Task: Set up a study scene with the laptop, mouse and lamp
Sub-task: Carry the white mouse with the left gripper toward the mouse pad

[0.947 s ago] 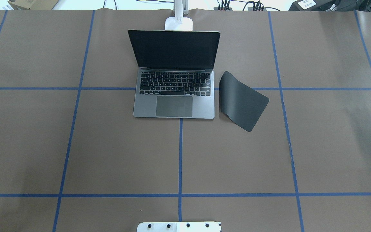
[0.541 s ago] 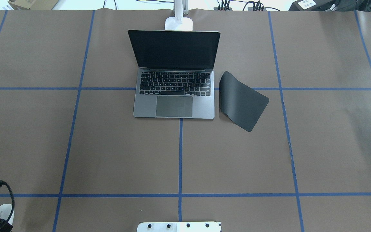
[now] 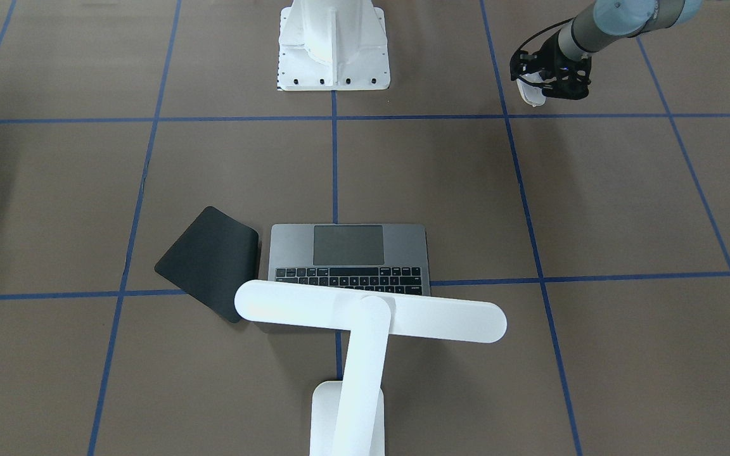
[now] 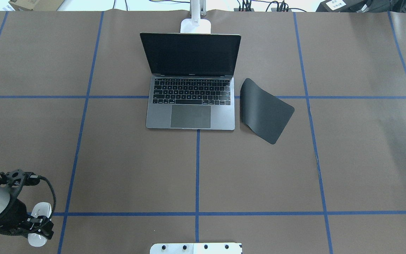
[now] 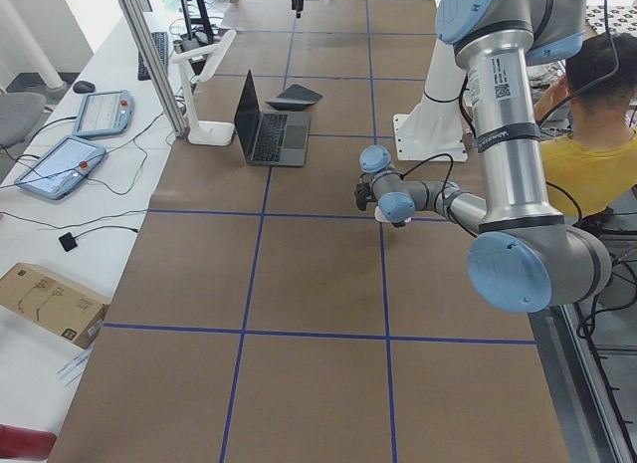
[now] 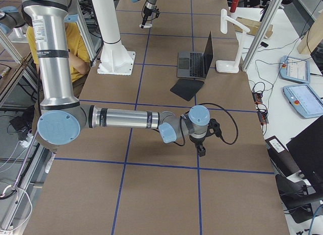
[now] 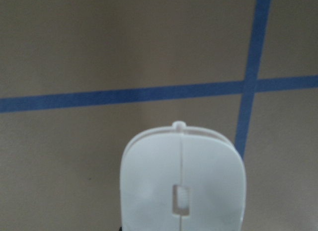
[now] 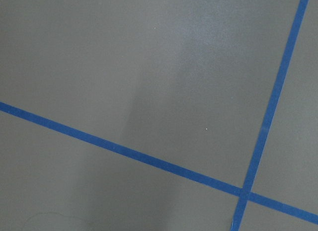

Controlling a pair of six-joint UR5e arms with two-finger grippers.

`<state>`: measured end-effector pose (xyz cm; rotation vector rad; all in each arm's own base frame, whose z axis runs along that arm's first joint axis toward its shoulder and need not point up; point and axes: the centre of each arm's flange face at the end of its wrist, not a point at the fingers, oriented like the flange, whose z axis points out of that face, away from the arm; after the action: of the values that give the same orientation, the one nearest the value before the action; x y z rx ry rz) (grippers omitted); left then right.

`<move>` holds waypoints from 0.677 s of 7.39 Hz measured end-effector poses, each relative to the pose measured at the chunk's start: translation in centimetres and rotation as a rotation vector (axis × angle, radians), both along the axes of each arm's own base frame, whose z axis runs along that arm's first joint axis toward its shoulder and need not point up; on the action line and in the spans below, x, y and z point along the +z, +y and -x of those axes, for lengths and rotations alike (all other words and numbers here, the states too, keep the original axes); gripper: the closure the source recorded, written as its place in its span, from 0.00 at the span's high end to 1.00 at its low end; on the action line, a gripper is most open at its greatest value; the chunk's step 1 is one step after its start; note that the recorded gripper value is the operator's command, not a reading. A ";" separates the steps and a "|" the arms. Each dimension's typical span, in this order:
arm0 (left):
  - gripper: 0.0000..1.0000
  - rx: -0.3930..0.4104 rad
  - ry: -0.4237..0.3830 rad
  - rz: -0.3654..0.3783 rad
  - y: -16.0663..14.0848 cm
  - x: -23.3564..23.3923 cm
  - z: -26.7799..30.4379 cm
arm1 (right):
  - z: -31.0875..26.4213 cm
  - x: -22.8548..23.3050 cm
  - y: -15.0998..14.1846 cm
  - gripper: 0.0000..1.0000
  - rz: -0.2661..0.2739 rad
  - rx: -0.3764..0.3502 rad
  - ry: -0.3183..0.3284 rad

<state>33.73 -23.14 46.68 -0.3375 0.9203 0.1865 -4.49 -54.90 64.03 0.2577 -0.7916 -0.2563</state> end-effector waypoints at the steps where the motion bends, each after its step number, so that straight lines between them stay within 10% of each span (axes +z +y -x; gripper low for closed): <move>1: 0.32 -0.015 0.000 -0.001 -1.5 -2.4 -1.8 | 0.0 0.1 0.0 1.00 0.000 0.001 0.002; 5: 0.33 -0.084 0.007 -0.020 -7.8 -14.0 -7.8 | -0.1 0.4 0.1 1.00 0.002 0.008 0.015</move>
<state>41.55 -30.95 32.70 -0.2790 0.9369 0.1192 -4.35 -54.83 64.38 0.2572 -0.7761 -0.2492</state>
